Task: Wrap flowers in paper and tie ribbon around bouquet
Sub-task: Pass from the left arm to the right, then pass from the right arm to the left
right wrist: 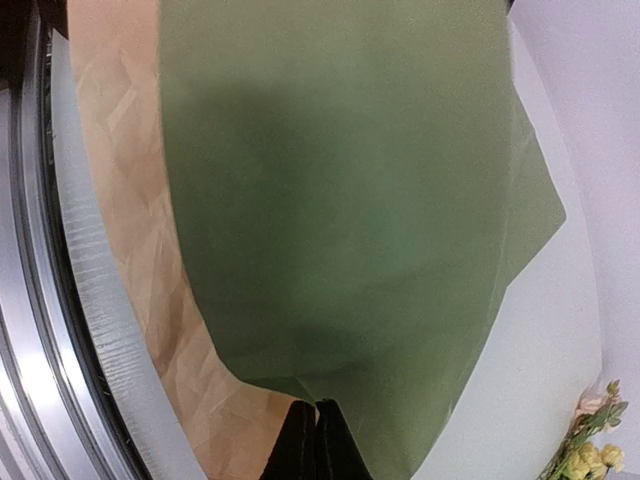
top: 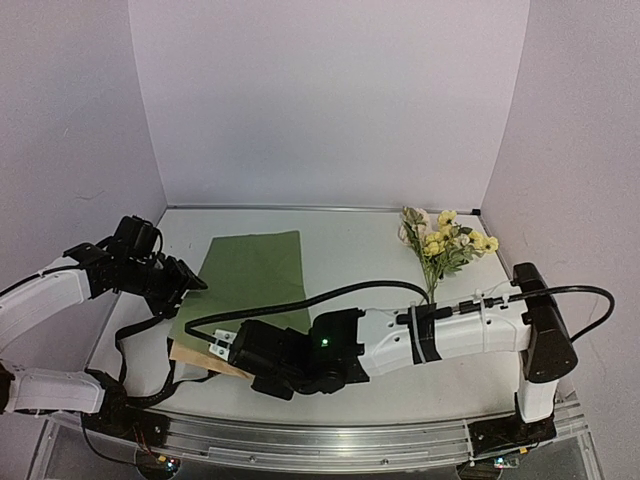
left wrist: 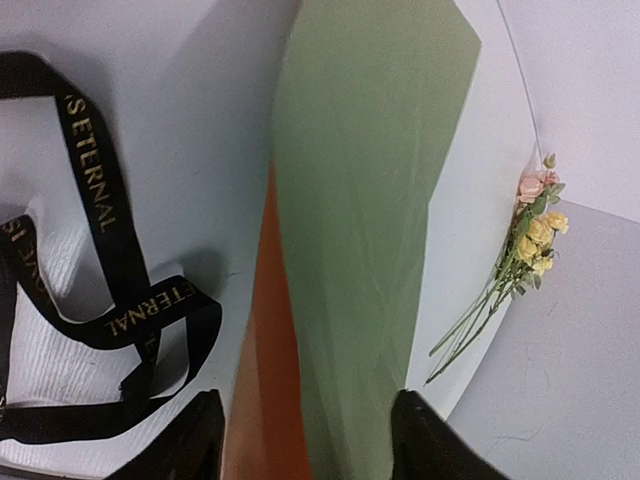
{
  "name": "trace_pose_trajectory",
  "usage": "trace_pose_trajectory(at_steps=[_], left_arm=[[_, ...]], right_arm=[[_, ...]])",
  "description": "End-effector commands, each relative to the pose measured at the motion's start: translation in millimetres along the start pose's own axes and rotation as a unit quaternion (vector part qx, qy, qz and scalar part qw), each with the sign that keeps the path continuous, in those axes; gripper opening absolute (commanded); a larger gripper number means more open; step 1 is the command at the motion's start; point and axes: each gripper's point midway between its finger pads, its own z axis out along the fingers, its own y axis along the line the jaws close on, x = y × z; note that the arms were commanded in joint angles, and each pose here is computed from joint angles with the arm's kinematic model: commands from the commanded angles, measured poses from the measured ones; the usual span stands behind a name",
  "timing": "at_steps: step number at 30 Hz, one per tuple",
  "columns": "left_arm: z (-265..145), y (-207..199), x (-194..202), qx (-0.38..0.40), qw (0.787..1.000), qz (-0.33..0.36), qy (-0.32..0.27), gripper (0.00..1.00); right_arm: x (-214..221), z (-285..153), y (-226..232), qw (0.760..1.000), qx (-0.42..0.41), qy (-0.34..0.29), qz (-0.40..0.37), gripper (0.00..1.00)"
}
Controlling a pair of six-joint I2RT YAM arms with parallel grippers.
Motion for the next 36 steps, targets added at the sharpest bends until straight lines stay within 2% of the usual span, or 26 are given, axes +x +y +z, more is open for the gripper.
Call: trace_pose_trajectory(at_steps=[1,4,7,10,13,17,21,36], left_arm=[[-5.8,11.3,-3.3,0.014,1.0,0.011,-0.017,0.78],[-9.1,24.0,-5.7,0.012,1.0,0.001,-0.027,0.9],[-10.1,34.3,-7.9,0.009,0.999,-0.007,-0.033,0.95],[-6.7,42.7,-8.6,0.016,0.999,-0.021,-0.026,0.96],[3.6,48.4,-3.0,0.032,0.999,-0.036,-0.003,0.91],[17.9,48.6,7.1,0.063,0.996,-0.056,0.032,0.82],[32.5,47.6,15.8,0.095,0.99,-0.079,0.065,0.8],[54.7,46.9,36.0,0.119,0.981,-0.11,0.106,0.8]], right_arm=[[-17.2,-29.4,-31.0,0.992,0.009,-0.042,0.116,0.0],[-11.2,-28.4,-44.2,0.982,0.0,-0.037,0.184,0.0],[-0.6,-23.1,-61.8,0.961,-0.013,-0.026,0.277,0.0],[8.7,-16.0,-73.3,0.934,-0.035,-0.018,0.354,0.0],[15.0,-11.3,-81.0,0.916,-0.045,-0.018,0.398,0.0],[19.4,-7.4,-85.2,0.904,-0.051,-0.019,0.425,0.0],[19.0,-8.1,-85.2,0.902,-0.054,-0.021,0.428,0.0],[2.6,-32.1,-101.5,0.888,-0.071,-0.062,0.451,0.0]])
